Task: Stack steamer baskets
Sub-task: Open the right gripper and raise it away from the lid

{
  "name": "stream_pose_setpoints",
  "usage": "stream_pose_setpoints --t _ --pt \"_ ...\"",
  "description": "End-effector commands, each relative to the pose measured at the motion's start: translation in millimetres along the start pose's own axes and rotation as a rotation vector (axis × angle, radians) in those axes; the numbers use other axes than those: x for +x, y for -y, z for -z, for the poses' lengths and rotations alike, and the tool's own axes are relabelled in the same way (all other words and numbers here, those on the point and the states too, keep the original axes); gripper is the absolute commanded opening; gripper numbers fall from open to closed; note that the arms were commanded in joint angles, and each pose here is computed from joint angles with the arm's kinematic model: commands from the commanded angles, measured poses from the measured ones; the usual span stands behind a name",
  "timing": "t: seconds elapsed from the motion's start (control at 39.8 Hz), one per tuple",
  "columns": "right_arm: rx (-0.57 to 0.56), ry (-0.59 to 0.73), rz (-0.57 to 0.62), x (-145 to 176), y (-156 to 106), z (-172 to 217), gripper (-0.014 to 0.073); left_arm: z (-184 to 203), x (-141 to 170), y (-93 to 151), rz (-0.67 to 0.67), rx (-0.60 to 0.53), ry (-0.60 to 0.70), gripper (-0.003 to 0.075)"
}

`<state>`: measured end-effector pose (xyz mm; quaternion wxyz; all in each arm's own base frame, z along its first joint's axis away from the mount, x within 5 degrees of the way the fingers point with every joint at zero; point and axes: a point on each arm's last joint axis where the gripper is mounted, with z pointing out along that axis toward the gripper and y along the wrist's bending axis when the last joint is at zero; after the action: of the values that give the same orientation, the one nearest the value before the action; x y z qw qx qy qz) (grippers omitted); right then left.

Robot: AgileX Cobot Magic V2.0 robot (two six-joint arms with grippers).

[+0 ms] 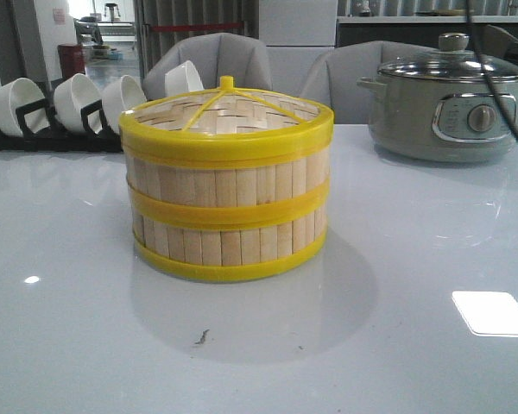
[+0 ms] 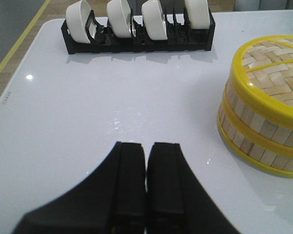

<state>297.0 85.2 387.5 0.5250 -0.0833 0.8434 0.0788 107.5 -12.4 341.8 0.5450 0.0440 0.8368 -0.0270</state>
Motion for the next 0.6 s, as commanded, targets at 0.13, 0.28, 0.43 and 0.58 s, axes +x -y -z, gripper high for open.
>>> stream_pose_setpoints --t 0.13,0.28,0.43,0.58 --pt "0.078 0.216 -0.023 31 31 56 0.0333 4 -16 1 0.005 0.014 0.110 0.0087" --pt "0.121 0.277 -0.037 66 41 79 0.0333 4 -16 1 0.005 0.014 0.110 0.0087" --pt "0.177 0.346 -0.050 99 50 103 0.0332 4 -16 1 0.005 0.014 0.110 0.0087" --pt "0.265 0.378 -0.072 130 58 124 0.0332 4 -16 1 0.005 0.014 0.110 0.0087"
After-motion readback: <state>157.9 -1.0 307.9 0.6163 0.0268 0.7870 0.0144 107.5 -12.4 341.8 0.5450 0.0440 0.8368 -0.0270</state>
